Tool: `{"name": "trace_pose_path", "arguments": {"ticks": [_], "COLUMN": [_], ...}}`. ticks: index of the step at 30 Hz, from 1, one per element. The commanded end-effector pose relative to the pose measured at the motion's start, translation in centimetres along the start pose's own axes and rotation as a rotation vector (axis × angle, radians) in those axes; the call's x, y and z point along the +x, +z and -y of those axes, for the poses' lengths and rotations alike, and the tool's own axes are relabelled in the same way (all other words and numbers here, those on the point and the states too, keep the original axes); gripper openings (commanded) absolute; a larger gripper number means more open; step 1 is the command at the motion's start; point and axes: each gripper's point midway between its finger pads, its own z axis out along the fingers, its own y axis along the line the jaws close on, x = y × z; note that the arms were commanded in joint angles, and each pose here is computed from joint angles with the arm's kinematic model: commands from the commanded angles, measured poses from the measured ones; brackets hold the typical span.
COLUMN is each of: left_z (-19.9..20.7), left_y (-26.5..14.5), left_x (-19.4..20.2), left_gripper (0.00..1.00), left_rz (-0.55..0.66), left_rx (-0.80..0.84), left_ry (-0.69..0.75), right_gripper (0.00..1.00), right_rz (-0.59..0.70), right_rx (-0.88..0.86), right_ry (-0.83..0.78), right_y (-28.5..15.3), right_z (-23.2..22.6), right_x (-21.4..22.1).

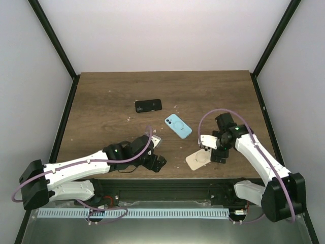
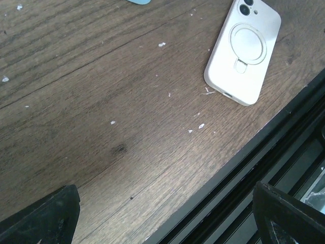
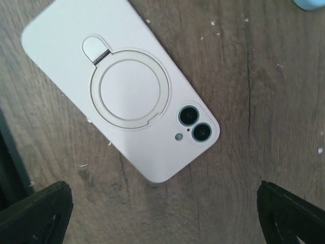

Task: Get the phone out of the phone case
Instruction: Pick up the phone at the center of the board.

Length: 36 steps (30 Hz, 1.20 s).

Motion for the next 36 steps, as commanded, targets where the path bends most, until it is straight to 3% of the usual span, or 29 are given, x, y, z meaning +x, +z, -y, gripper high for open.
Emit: {"name": "trace_pose_path", "arguments": {"ticks": [1, 8, 14, 26, 36], "left_z": [0.2, -1.9, -3.7, -4.6, -4.9], "left_y": [0.0, -2.3, -4.1, -4.8, -4.8], "left_x": [0.0, -0.1, -0.2, 0.8, 0.8], "left_gripper": [0.94, 0.95, 0.98, 0.98, 0.99], "left_rz": [0.019, 0.11, 0.192, 0.203, 0.216], "left_rx": [0.02, -0.047, -0.096, -0.106, -0.118], "left_ry": [-0.013, -0.08, -0.178, -0.22, -0.234], "right_gripper": [1.0, 1.0, 1.0, 1.0, 1.0], "right_rz": [-0.056, 0.139, 0.139, 0.04, -0.036], "right_rx": [0.145, -0.075, -0.089, -0.133, -0.03], "right_ry": [-0.084, 0.352, 0.601, 0.665, 0.57], "right_y": [1.4, 2.6, 5.4, 10.9, 12.8], "right_z": [3.7, 9.2, 12.3, 11.7, 10.9], "right_x": [-0.9, -9.2, -12.6, -14.6, -15.0]}}
